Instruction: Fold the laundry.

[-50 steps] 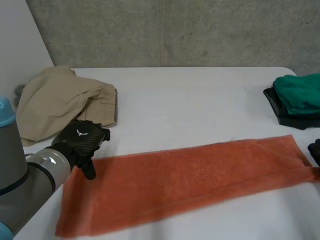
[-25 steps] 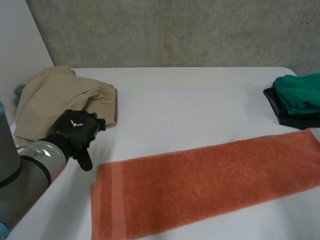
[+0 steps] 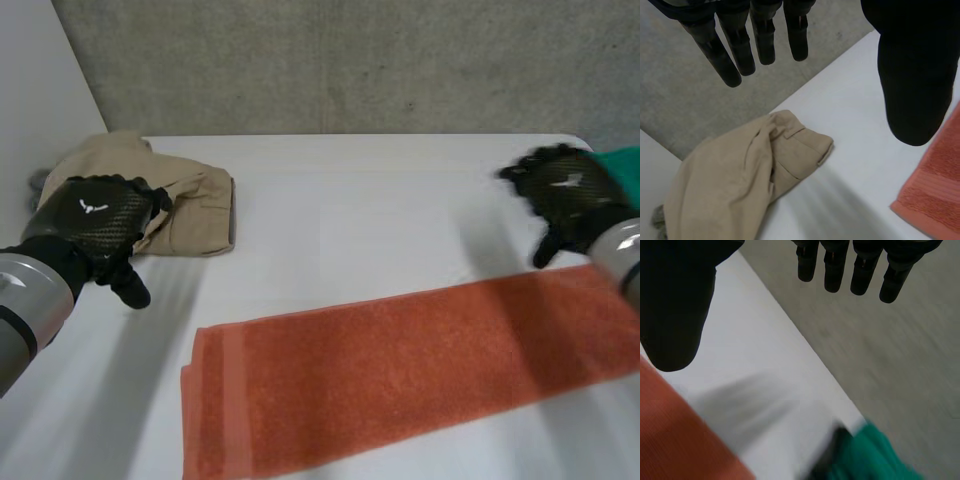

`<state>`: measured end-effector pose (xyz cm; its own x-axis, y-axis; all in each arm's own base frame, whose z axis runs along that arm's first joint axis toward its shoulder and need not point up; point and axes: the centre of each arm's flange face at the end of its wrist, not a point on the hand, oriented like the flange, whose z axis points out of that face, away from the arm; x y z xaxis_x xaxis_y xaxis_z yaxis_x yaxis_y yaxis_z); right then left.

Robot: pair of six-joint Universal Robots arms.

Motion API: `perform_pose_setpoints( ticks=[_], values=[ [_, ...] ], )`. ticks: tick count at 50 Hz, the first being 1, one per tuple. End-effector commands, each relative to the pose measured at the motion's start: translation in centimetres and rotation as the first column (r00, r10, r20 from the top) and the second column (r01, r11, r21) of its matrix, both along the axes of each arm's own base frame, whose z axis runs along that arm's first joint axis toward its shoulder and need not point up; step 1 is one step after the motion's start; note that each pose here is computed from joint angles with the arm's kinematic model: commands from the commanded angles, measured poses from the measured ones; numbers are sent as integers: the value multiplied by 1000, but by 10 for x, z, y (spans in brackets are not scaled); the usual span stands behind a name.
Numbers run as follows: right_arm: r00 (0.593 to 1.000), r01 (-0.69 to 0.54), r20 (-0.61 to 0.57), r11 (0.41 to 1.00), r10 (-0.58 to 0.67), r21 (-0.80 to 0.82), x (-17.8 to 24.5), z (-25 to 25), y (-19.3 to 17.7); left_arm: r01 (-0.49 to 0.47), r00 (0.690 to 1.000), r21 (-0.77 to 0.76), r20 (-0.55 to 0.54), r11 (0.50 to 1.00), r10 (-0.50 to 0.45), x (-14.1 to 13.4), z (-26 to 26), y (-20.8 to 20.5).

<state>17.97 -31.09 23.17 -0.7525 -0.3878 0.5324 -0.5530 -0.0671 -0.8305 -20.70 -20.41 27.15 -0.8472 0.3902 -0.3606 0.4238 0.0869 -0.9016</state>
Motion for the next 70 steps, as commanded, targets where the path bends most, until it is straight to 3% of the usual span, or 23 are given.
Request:
perform_pose_setpoints(
  ticks=[1, 9, 17, 39, 45, 50, 53, 55, 57, 58, 61, 62, 65, 66, 69, 70],
  values=[
    [956, 291, -2, 950, -293, 117, -106, -8, -30, 29, 999, 46, 14, 999, -29, -8, -14, 0],
    [946, 324, -98, 898, -308, 300, -175, -44, -28, 49, 998, 75, 25, 996, -51, -16, -29, 2],
    [953, 292, -50, 868, -298, 401, -198, -93, -31, 66, 997, 75, 25, 995, -68, -21, -33, 2],
    [935, 296, 97, 904, -340, 308, -216, -96, -45, 70, 997, 68, 31, 995, -72, -24, -32, 7],
    [932, 346, 42, 920, -360, 185, -220, -67, -55, 64, 997, 56, 28, 996, -66, -22, -28, 8],
    [962, 269, -59, 962, -266, 45, -177, -26, -59, 42, 999, 26, 18, 999, -42, -17, -19, 7],
    [993, 84, -80, 996, -87, -32, -115, -3, -49, 17, 1000, -5, 3, 1000, -17, -10, -10, 4],
    [991, -104, -86, 992, 98, -70, -60, 9, -29, -5, 1000, -37, -10, 999, 4, -4, 0, 1],
    [969, -239, -86, 967, 231, -89, -24, 14, -10, -16, 1000, -54, -19, 998, 15, 0, 5, 0],
    [930, -364, -87, 926, 356, -103, 9, 17, 13, -26, 999, -74, -27, 997, 24, 3, 10, -2],
    [847, -531, -85, 840, 525, -108, 51, 17, 51, -35, 999, -87, -35, 996, 32, 6, 14, -2],
    [781, -624, -80, 775, 619, -97, 74, 11, 79, -38, 999, -92, -39, 995, 35, 8, 17, -2],
    [679, -734, -82, 673, 730, -90, 101, 2, 118, -36, 999, -90, -41, 995, 32, 9, 17, -2],
    [614, -789, -91, 607, 784, -92, 115, -5, 142, -38, 999, -84, -40, 996, 34, 9, 16, -1],
    [534, -845, -109, 526, 839, -94, 131, -16, 172, -36, 999, -71, -36, 997, 33, 9, 13, -1],
    [486, -874, -119, 478, 866, -90, 140, -23, 191, -34, 999, -69, -36, 997, 32, 9, 13, -1]
  ],
)
